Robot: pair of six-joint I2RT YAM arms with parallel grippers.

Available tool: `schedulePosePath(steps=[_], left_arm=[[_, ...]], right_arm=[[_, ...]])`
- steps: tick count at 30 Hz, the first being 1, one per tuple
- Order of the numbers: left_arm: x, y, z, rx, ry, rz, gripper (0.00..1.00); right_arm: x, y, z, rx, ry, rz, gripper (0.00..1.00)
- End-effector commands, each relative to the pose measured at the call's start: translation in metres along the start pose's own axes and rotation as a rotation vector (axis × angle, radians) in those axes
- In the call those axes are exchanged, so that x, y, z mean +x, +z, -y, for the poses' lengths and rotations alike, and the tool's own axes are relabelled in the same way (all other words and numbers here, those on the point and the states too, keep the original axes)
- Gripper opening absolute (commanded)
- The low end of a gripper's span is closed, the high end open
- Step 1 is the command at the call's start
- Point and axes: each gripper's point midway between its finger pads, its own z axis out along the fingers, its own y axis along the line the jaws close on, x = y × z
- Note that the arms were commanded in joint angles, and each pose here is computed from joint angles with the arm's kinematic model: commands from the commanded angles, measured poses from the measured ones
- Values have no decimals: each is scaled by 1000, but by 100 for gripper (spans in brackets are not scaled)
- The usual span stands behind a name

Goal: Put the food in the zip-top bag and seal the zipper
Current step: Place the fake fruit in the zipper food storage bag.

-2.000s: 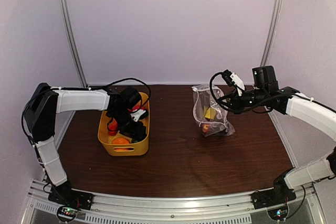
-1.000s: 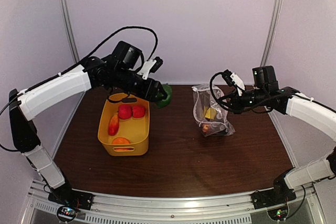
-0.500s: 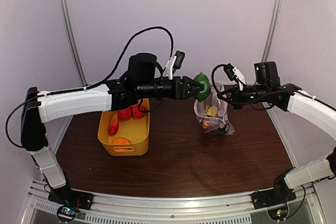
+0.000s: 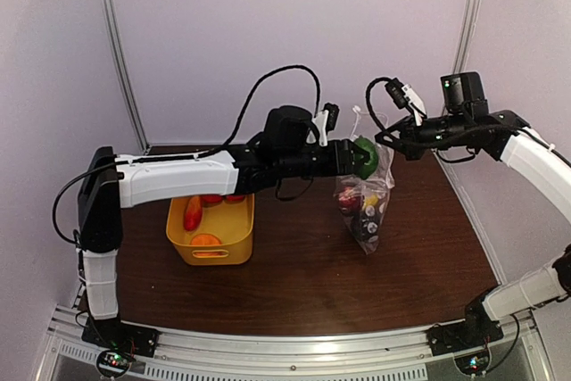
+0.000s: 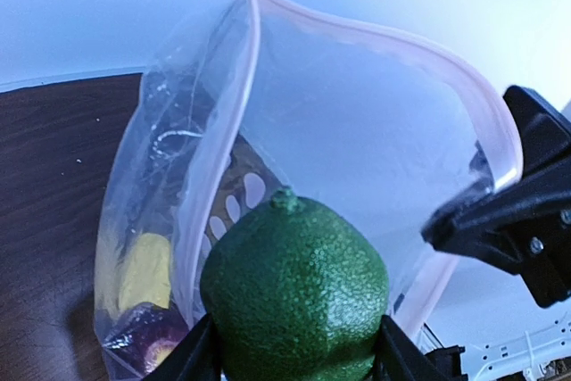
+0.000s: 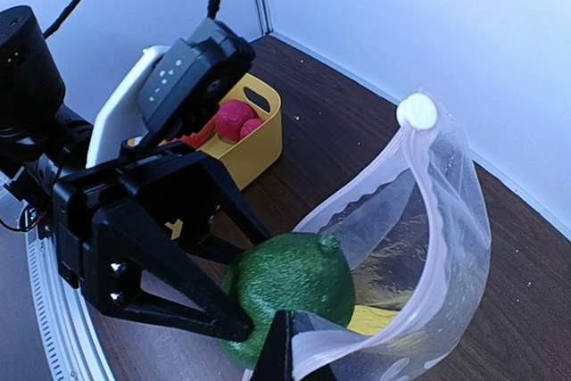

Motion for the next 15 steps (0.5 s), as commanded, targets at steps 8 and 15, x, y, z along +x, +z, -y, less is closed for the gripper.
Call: schedulePosePath(steps=[8,15], left_arm=[[-39,14,3,-59,-38,76,68],[-33,26,9,-25,-38,24,75]], right_arm=[[15,-2,-2,-6,-10,-76,0],[10,-5,-3,-1,-12,-68,0]])
